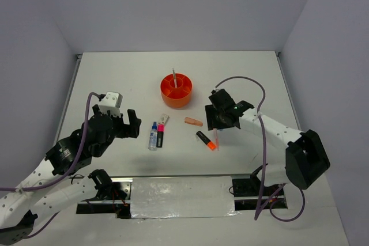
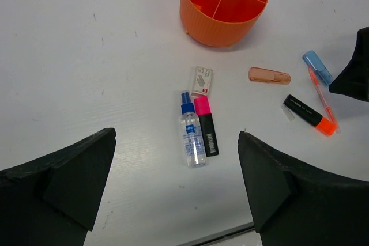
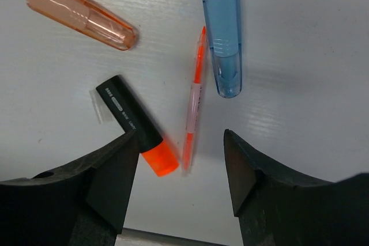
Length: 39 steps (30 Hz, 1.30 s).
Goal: Sort the stationery into containers
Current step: Pick up the pen from the center of the board.
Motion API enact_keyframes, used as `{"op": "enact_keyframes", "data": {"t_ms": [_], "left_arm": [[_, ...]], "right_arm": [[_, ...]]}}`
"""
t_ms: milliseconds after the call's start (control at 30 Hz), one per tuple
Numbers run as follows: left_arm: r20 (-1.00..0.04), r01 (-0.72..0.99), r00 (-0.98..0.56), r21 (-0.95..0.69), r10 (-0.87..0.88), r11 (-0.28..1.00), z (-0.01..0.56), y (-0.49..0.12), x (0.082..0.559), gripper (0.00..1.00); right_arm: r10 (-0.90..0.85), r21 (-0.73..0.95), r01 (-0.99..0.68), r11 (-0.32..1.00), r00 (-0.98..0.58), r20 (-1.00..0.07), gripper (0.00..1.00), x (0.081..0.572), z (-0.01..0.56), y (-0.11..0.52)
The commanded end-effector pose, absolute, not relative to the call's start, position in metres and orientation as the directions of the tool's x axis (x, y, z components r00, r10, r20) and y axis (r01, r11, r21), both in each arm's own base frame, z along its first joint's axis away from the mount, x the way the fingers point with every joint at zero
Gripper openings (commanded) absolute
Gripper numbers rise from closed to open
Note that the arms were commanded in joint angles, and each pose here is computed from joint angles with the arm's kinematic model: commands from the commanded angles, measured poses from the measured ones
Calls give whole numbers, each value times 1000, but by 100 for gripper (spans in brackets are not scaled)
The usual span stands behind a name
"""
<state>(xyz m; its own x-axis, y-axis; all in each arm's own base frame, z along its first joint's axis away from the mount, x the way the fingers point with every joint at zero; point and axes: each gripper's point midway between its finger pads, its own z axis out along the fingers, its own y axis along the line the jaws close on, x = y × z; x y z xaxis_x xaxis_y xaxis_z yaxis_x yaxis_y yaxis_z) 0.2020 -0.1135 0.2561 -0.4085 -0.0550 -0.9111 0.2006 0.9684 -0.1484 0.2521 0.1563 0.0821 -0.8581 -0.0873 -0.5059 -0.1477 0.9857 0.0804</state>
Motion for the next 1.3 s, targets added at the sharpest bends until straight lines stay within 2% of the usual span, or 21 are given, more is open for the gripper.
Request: {"op": "enact_keyframes", "data": {"t_ms": [0,200,667,900,1033,1067,1133,1200,1267], "left_arm": [[-915,200,-396,-162,-72,966,260,-114,203,99],[-916,205,-395,-158,-66,966,260,-114,203,99],[-917,211,-391,-168,-74,963,262,-114,202,99],[-917,217,-394,-166,-70,962,262,-115,202,99],[-917,216,-393,-168,-72,962,261,-115,202,99],[-916,218,-394,-167,-69,962,261,-115,202,99],[-916,217,-395,-167,-70,962,261,-116,202,99],[-916,217,-396,-166,-69,962,261,-116,202,99],[-915,218,-398,-166,-68,962,260,-116,202,99]], "right_arm": [[-85,52,-124,991,-877,-474,67,255,66,155],[-104,60,-142,988,-902,-419,61,252,48,161],[-137,56,-165,985,-933,-334,56,248,18,166],[-139,52,-161,986,-946,-292,47,243,1,163],[-138,55,-159,986,-951,-276,39,240,-6,160],[-133,58,-155,986,-952,-275,30,240,-7,159],[-127,58,-148,987,-952,-279,20,240,-7,158],[-126,57,-148,987,-950,-285,18,240,-6,157],[-120,55,-142,988,-949,-291,10,242,-5,156]]}}
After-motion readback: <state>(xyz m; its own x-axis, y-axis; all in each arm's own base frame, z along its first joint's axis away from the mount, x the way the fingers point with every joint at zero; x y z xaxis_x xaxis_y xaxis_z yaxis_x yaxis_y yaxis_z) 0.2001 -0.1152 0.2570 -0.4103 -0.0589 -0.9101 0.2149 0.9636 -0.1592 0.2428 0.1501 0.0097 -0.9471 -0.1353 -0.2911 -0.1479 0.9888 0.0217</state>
